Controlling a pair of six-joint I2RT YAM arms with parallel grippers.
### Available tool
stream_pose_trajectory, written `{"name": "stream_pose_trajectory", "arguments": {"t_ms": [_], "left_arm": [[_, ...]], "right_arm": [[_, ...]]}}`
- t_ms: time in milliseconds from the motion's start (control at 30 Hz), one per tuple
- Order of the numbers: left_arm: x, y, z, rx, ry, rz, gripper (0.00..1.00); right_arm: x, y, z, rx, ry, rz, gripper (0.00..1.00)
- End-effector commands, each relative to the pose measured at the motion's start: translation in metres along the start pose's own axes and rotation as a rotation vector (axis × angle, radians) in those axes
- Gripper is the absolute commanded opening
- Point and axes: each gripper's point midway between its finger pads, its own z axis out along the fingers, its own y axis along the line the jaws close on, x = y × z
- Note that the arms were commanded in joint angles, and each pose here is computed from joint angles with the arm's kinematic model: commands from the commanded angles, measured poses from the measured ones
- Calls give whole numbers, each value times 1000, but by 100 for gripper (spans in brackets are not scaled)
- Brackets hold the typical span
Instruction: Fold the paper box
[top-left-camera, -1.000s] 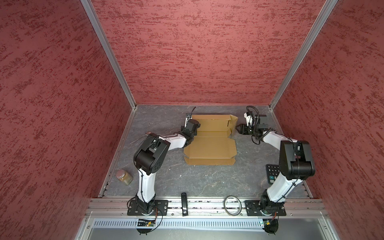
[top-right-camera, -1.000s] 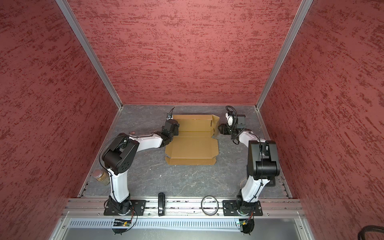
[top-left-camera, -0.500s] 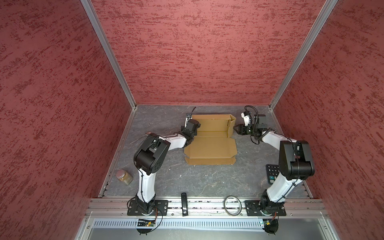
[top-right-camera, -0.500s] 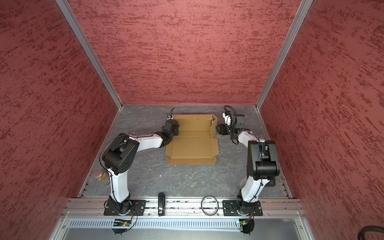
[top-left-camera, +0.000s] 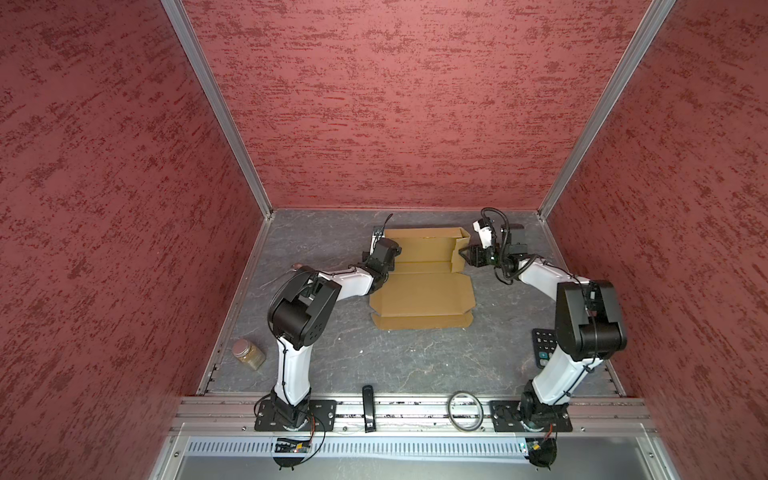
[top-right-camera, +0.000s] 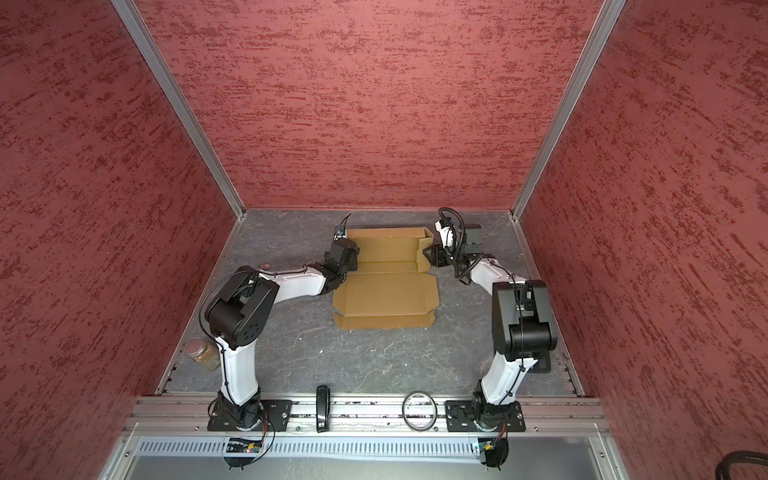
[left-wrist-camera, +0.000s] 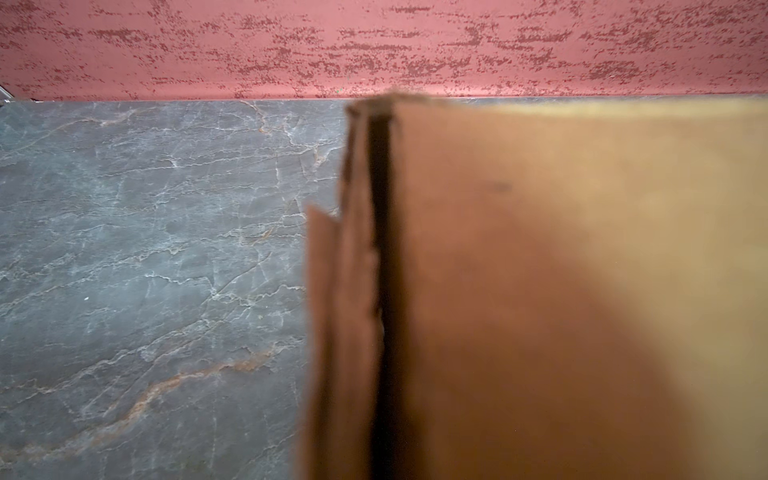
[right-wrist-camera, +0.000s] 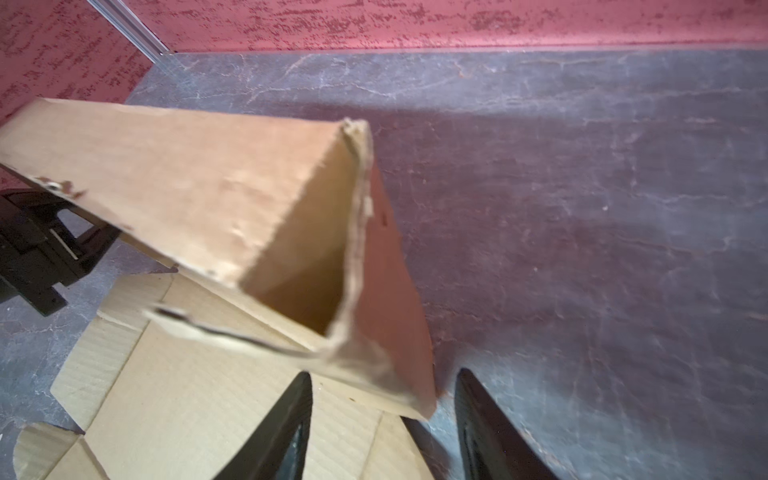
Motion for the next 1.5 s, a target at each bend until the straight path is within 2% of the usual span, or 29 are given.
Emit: {"name": "stream_pose_trajectory", "arguments": {"t_ms": [0,900,1467], "left_arm": [[42,1,7,-6,124,92,0],[41,-3,8,7,135,104,0],[39,-7,8,20,139,98,0]], "right_arm": [[-19,7,5,-17,-45,-57,54],[-21,26,30,-42,-56,-117,44],[-25,34,39,12,-102,-113,41]]}}
